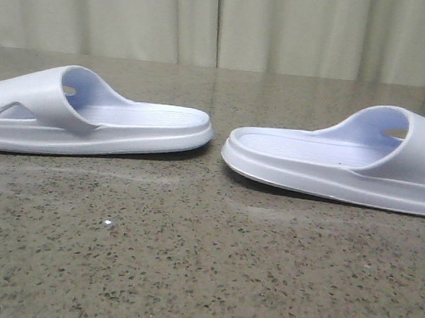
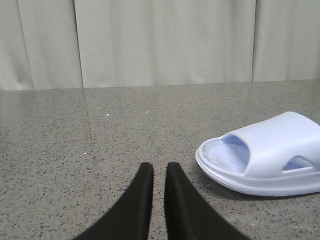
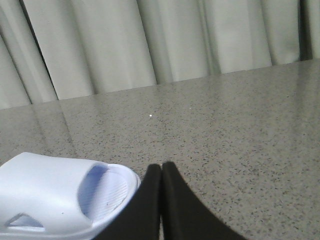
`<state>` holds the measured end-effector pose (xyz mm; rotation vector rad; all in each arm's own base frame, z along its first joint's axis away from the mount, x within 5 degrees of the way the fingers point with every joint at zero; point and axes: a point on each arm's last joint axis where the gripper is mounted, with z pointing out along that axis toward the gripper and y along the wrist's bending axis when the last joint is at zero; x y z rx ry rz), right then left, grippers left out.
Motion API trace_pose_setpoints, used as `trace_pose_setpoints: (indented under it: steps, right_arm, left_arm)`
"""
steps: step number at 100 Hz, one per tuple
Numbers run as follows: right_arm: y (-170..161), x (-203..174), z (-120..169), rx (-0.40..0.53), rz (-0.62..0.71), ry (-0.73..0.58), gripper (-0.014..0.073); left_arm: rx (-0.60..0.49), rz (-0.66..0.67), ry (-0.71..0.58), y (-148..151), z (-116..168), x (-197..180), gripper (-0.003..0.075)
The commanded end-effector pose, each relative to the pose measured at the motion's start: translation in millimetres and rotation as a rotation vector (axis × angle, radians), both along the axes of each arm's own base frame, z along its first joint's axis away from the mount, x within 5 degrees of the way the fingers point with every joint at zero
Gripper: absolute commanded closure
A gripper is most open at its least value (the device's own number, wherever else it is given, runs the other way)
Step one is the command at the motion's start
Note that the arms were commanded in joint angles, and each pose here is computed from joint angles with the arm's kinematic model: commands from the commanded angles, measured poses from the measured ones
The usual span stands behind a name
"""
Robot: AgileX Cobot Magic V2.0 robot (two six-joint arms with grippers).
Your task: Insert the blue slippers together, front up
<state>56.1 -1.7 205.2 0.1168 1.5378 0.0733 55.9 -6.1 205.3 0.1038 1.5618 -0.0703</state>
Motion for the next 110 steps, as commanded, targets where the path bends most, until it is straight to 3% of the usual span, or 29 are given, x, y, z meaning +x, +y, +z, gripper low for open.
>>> trace_pose_setpoints:
  steps: [1, 110]
  right_arm:
    - [0.0, -1.2, 0.9, -0.019, -0.004, -0.076, 0.0702]
    - [0.0, -1.2, 0.9, -0.019, -0.004, -0.076, 0.0702]
  left_arm:
    - [-0.026, -0.003, -0.103, 0.0, 6.2, -2.5, 0.0704]
    - [-0.015, -0.002, -0.104, 0.0, 6.2, -2.5, 0.0704]
